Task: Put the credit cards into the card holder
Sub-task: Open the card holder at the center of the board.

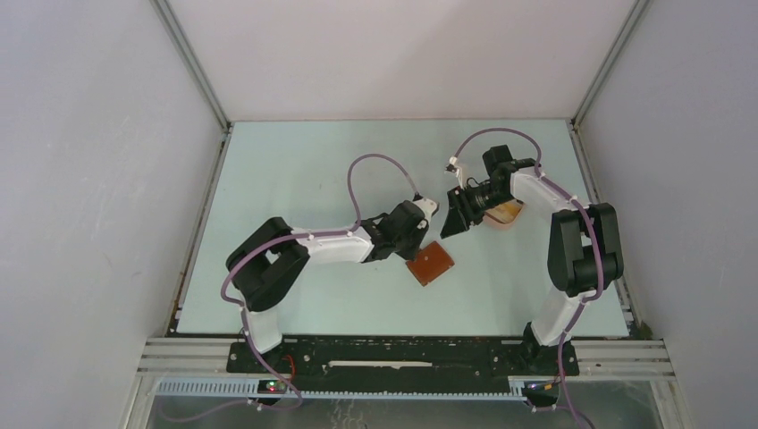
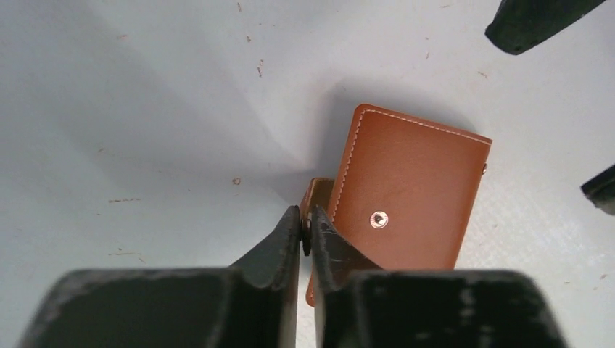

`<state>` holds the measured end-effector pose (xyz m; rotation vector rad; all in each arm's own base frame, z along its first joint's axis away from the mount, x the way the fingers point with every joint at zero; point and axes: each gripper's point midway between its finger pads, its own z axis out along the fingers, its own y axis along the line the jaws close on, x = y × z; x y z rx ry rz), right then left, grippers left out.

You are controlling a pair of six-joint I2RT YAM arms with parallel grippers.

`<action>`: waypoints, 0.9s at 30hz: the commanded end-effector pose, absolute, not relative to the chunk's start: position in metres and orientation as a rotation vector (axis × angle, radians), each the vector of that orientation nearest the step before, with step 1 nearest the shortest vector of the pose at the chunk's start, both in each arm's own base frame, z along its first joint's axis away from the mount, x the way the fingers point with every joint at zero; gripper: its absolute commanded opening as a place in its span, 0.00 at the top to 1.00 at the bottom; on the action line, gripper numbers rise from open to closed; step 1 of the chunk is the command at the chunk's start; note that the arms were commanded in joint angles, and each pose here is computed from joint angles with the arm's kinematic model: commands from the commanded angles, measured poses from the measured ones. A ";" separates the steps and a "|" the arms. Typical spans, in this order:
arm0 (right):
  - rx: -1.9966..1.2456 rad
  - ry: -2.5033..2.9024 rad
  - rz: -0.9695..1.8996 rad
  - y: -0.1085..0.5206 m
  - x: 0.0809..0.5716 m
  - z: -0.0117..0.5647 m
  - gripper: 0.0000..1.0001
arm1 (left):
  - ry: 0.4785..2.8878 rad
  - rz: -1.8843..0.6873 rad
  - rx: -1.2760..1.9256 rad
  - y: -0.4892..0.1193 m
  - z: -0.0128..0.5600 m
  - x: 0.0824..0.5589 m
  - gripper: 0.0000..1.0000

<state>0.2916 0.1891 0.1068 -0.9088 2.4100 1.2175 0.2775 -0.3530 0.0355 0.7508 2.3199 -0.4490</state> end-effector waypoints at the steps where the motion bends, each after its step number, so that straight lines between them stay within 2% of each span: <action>1: -0.934 2.366 1.230 0.195 0.296 0.117 0.42 | 2.273 -0.436 0.719 -0.359 0.049 0.291 0.97; 3: -0.934 2.368 1.233 0.195 0.296 0.117 0.43 | 2.270 -0.433 0.693 -0.356 0.053 0.292 1.00; 8: -0.941 2.375 1.252 0.201 0.292 0.116 0.43 | 2.241 -0.488 0.568 -0.343 0.073 0.290 1.00; 20: -0.925 2.336 1.401 0.223 0.276 0.136 0.45 | 2.106 -0.941 0.218 -0.318 0.133 0.273 1.00; 27: -0.883 2.421 1.462 0.240 0.269 0.115 0.44 | 2.085 -1.004 0.176 -0.313 0.138 0.265 1.00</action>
